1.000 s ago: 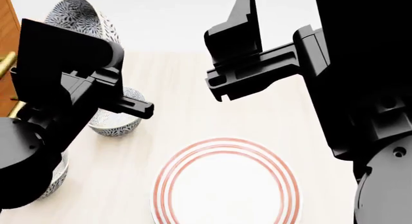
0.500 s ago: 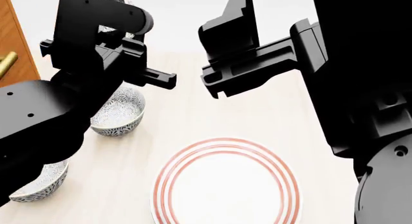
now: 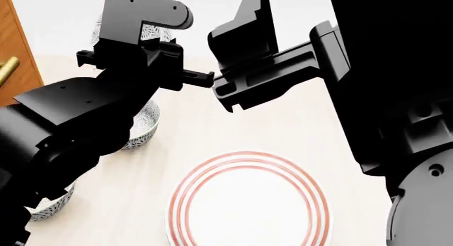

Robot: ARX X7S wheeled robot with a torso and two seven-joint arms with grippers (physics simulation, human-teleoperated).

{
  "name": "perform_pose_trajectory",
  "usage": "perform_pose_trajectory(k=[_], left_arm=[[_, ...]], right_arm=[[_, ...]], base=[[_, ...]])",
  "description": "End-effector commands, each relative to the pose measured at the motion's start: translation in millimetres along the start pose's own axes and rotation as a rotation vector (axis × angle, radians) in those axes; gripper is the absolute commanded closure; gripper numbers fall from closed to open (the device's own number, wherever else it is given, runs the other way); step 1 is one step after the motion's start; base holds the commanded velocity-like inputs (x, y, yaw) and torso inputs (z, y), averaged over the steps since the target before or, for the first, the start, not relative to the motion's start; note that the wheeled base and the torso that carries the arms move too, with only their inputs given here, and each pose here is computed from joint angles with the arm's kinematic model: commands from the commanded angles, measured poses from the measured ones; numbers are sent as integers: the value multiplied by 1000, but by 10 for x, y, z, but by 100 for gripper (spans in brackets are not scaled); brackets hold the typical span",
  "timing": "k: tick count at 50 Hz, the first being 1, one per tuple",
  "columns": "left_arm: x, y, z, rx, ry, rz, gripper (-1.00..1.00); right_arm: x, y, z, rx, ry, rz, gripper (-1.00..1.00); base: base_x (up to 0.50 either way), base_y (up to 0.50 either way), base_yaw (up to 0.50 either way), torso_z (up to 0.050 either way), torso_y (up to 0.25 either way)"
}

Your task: Put the bowl at the front on the plate.

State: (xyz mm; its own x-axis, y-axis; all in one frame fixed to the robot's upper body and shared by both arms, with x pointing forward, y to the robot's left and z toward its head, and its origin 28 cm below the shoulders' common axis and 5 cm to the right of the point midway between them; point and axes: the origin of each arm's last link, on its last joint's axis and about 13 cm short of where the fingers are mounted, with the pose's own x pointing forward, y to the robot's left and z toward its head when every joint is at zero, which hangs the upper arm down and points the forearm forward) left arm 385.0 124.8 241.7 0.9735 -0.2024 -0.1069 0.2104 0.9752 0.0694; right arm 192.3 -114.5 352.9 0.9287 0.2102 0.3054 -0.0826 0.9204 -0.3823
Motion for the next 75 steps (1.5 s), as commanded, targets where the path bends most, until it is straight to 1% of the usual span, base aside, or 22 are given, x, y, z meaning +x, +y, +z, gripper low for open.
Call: perform_pose_trajectory(k=[1,6,11,15,16,18,22,24,25,38,48,52,53,54,62,66,70,75], left_arm=[[207,6,-58,10,26,77,100],[239,-15,-104,26,35,91,100],[279,-42,-187,89,38,100,100],[289,-76,-196,139,37,96,100],[286,-86,-179,134,40,97,100],[281,-106,-190,167,45,86,100],[281,-134,-248,197,49,77,100],[279,-147,-272,198,53,73,100],[276,-155,-300,212,57,75,100],[244,-235,-462,232,85,60,100],[216,-293,-514,282,82,17,100],[195,-328,-568,342,77,-28,100],[192,-335,-573,350,74,-35,100],[187,-345,-577,341,80,-41,100],[163,-376,-601,390,86,-75,100],[131,-421,-615,442,92,-119,100],[104,-457,-613,474,100,-144,100],[83,-491,-591,487,99,-163,100]], right_arm=[[-1,7,16,-7,-9,15,-100],[3,7,36,1,-25,23,-100],[9,3,70,3,-39,28,-100],[28,-3,92,6,-49,34,-100],[30,-2,96,6,-51,37,-100],[33,-8,117,6,-57,40,-100],[35,-13,151,8,-69,49,-100],[39,-16,156,7,-70,49,-100],[44,-18,168,10,-74,52,-100],[85,-24,208,2,-81,66,-100],[99,-26,211,1,-82,71,-100],[104,-27,212,1,-82,70,-100],[104,-27,212,0,-81,70,-100],[104,-27,212,0,-81,71,-100],[88,-38,208,2,-88,63,-100],[78,-40,218,1,-97,61,-100],[66,-43,216,2,-102,57,-100],[53,-47,210,4,-104,53,-100]], base=[[0,0,0,0,0],[0,0,0,0,2],[0,0,0,0,0],[0,0,0,0,0],[0,0,0,0,0],[0,0,0,0,0],[0,0,0,0,0],[0,0,0,0,5],[0,0,0,0,0],[0,0,0,0,0],[0,0,0,0,1],[0,0,0,0,0],[0,0,0,0,0],[0,0,0,0,0],[0,0,0,0,0],[0,0,0,0,3],[0,0,0,0,0],[0,0,0,0,0]])
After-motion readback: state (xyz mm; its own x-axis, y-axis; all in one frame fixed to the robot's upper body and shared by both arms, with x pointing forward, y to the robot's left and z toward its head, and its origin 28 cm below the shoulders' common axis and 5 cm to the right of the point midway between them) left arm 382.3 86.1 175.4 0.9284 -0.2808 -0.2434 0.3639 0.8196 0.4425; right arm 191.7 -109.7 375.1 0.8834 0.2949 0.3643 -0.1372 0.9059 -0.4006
